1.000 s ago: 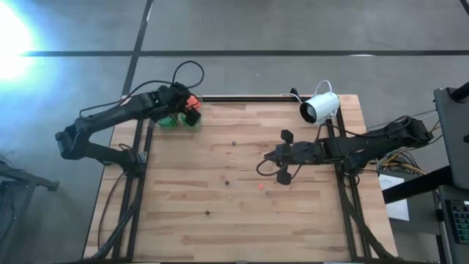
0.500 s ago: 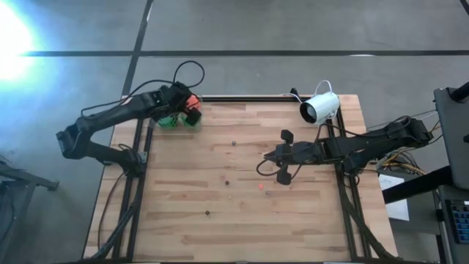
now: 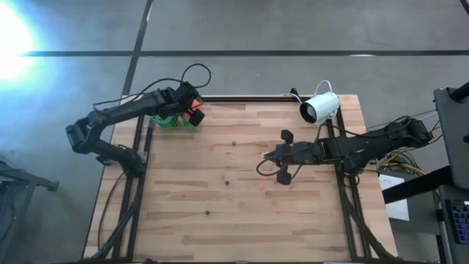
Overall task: Pick & Place Dice
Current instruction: Put the large orange die into the transparent bin
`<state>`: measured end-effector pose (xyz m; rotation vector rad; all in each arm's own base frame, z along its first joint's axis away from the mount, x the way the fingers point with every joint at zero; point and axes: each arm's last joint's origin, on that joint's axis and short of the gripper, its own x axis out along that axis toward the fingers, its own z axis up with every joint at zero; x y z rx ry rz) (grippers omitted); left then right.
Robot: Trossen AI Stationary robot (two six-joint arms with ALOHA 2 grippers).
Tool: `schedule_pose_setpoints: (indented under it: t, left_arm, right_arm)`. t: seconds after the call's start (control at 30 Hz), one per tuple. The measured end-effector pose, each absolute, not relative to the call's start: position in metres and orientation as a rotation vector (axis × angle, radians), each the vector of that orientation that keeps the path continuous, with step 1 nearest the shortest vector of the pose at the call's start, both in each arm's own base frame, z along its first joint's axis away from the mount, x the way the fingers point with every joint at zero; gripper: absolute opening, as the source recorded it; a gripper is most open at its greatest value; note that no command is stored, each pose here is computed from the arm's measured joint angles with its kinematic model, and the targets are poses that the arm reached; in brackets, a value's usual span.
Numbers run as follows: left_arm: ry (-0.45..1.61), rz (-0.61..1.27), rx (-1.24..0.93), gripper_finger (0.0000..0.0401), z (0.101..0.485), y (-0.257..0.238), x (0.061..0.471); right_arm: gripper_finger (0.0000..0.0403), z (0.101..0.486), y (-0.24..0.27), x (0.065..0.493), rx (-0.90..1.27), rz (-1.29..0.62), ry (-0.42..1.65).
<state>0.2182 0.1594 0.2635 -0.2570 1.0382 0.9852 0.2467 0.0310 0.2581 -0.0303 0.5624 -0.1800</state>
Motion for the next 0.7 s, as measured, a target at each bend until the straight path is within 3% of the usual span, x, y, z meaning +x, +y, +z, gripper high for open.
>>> schedule_pose_setpoints:
  t: [0.7]
  left_arm:
    - [1.027, 0.992, -0.258, 0.0399, 0.2665, 0.1593, 0.2173]
  right_arm:
    - [0.0027, 0.2581, 0.0311, 0.2467, -0.014, -0.185, 0.560]
